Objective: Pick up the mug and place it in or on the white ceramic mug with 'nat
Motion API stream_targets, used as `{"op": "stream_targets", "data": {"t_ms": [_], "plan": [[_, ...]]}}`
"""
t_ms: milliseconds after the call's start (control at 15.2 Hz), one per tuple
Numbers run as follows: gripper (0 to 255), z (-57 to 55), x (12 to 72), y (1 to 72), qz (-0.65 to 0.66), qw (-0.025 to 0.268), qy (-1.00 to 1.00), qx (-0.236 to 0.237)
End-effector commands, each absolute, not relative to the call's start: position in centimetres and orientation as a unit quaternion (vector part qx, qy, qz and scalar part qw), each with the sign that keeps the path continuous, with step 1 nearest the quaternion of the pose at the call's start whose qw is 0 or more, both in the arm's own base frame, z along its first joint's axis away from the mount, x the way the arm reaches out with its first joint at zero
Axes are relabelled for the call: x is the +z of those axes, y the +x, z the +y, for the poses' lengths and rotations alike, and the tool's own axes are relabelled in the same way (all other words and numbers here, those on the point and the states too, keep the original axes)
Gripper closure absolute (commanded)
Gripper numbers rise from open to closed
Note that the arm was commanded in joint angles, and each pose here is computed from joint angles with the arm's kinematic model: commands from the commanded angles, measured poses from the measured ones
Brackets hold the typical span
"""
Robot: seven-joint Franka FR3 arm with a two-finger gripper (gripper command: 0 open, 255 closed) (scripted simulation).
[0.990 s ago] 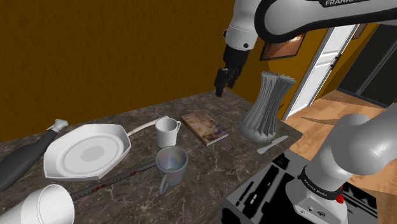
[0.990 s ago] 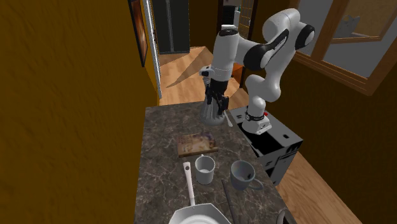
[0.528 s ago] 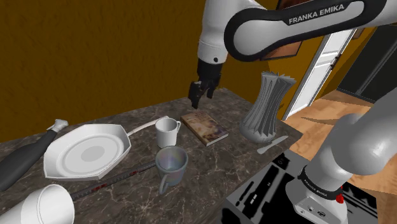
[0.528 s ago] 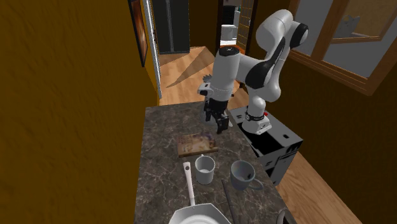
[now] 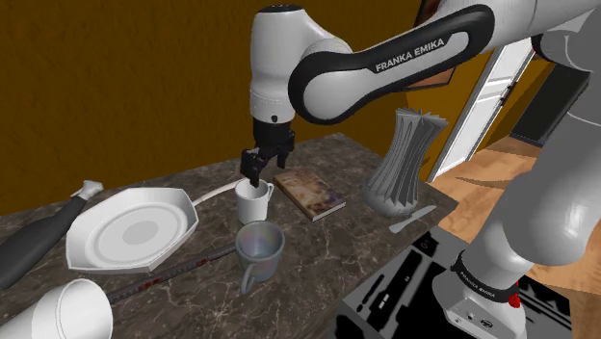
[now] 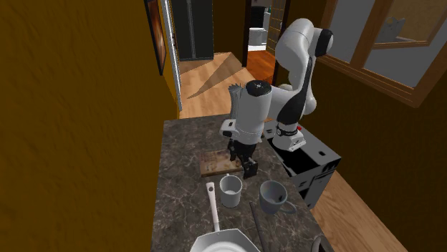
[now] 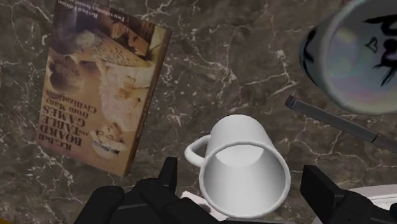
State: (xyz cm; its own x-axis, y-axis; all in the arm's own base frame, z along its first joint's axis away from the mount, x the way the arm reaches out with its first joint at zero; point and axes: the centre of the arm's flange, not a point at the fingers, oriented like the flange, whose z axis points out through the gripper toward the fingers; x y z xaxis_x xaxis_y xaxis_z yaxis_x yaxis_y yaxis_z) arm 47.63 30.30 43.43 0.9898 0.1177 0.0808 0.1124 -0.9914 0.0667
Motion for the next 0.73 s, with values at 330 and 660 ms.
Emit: {"op": "stream_targets", "data": {"t_ms": [330, 660], "plan": [[0, 36.2, 39.4, 51.0, 0.057, 0.036, 0.997, 0.042], [0, 36.0, 36.8, 51.2, 0.057, 0.036, 0.997, 0.042]]}}
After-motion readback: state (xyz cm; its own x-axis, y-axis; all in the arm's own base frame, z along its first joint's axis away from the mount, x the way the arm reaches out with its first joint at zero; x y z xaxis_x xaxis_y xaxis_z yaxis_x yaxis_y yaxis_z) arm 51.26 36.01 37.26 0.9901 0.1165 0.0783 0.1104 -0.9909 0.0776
